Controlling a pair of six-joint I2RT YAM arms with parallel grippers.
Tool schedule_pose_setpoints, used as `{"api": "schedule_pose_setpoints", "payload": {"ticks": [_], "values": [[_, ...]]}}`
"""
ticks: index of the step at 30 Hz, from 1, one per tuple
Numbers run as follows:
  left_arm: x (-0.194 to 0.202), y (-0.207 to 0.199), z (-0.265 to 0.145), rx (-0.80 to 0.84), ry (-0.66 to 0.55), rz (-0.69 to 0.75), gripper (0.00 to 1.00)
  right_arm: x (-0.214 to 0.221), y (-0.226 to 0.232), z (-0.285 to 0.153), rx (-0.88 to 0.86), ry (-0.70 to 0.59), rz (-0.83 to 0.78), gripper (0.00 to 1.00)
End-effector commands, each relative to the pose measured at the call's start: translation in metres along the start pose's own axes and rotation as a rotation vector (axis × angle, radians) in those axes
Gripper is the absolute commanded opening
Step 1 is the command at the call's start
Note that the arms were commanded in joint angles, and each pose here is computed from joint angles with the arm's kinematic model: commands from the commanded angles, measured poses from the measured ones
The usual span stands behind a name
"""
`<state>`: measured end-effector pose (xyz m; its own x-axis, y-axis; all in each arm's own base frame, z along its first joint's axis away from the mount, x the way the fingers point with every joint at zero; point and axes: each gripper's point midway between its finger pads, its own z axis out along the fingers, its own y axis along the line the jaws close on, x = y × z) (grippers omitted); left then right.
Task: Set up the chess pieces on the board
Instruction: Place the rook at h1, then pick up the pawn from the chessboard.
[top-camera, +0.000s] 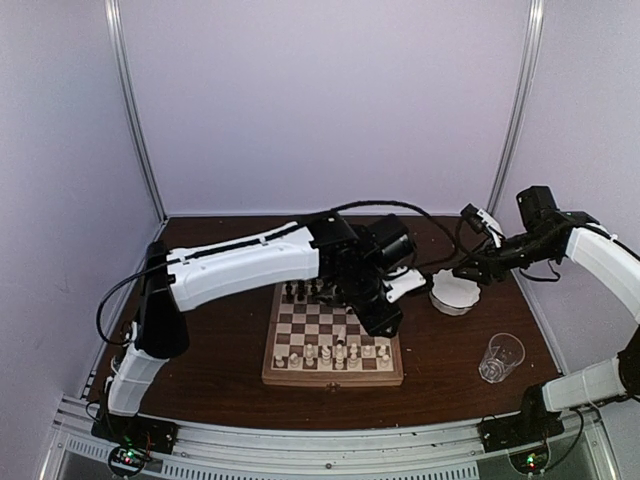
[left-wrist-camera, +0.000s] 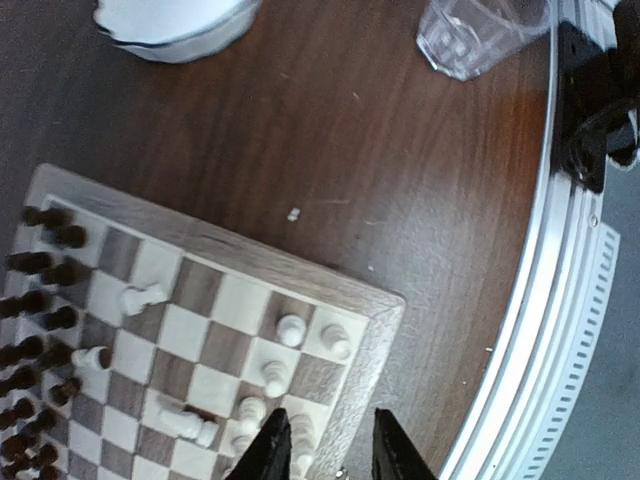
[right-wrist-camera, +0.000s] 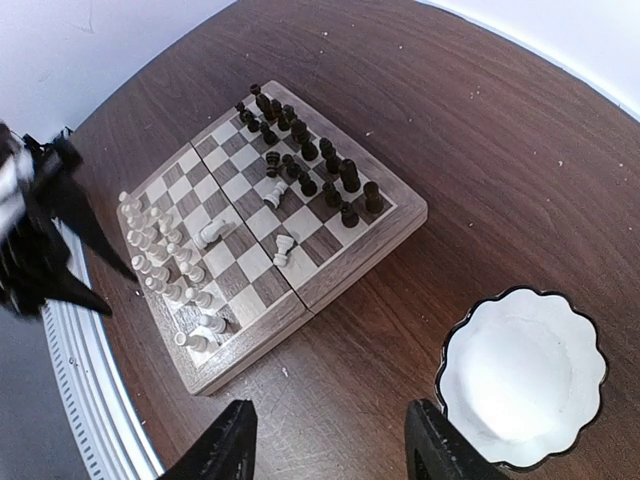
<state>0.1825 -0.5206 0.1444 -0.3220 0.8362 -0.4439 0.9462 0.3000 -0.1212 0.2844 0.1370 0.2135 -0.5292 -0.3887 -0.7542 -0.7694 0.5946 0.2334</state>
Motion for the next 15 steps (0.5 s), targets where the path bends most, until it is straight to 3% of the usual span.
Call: {"api": "schedule_pose_setpoints", "payload": {"ticks": [1, 7, 15], "values": [[-0.012, 0.060, -0.050, -0.089, -0.118, -0.157, 0.30, -0.001, 0.005, 0.013, -0.014, 0.051, -0.047, 0.52], [0.010, 0.112, -0.073, -0.144, -0.215, -0.363, 0.34, 0.012, 0.033, 0.065, -0.070, 0.229, -0.165, 0.50], [0.048, 0.144, -0.091, -0.187, -0.293, -0.560, 0.36, 0.026, 0.052, 0.140, -0.133, 0.387, -0.236, 0.50]]}}
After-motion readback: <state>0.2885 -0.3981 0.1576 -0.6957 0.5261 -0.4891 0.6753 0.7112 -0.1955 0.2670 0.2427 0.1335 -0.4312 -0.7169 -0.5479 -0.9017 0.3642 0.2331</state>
